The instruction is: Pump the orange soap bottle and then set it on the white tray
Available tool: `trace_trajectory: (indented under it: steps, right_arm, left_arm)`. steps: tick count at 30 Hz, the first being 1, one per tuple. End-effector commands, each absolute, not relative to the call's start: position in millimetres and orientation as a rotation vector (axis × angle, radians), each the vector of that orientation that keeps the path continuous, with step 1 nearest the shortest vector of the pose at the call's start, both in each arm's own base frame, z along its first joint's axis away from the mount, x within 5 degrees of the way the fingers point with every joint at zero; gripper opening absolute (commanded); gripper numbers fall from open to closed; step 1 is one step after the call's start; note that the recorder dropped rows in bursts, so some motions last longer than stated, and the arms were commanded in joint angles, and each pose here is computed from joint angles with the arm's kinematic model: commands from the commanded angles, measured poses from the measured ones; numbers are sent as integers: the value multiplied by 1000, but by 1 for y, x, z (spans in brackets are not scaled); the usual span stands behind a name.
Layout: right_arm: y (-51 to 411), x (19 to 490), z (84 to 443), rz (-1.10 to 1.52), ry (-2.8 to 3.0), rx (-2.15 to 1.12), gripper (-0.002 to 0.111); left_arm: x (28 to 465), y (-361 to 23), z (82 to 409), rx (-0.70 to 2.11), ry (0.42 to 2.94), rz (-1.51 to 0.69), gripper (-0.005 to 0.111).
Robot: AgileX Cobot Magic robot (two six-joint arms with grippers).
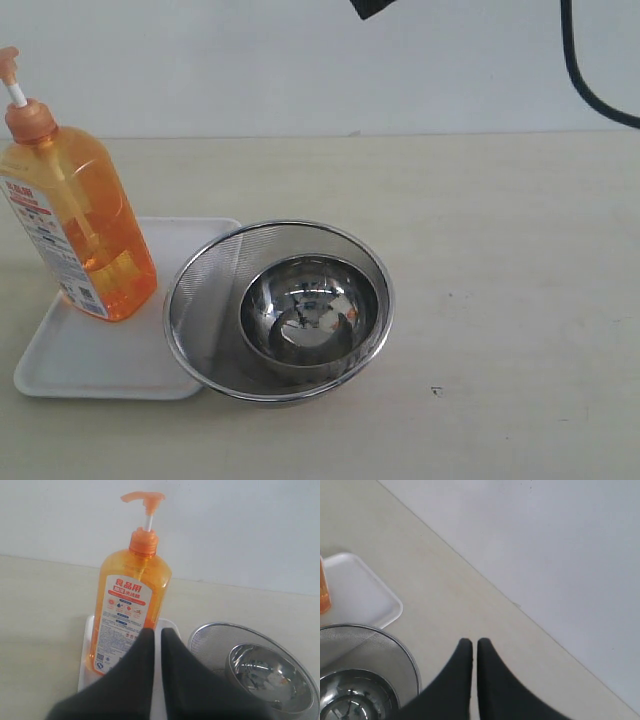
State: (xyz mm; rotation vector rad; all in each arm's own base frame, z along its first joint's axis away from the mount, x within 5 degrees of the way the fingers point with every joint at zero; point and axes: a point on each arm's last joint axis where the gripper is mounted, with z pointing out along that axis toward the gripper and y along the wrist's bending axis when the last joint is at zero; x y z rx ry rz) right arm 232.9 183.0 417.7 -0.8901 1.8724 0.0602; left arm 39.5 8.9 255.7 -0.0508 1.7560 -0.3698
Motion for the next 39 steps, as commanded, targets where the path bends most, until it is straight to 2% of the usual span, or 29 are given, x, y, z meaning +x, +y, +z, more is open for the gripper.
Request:
trace_trajectory:
  steps: [1, 25, 30, 39]
  right_arm:
    - [180, 231, 420, 53, 1861, -883, 0]
    - [180, 231, 420, 54, 1862, -881, 0]
    - [180, 231, 420, 54, 1862, -881, 0]
    - [180, 231, 420, 54, 1862, -881, 0]
  left_arm:
    - [40, 9, 256, -50, 1747, -372, 5]
    - [40, 9, 256, -50, 1747, -372, 5]
    - [41, 11, 257, -16, 1722, -286, 5]
    - [39, 18, 258, -114, 1702, -163, 5]
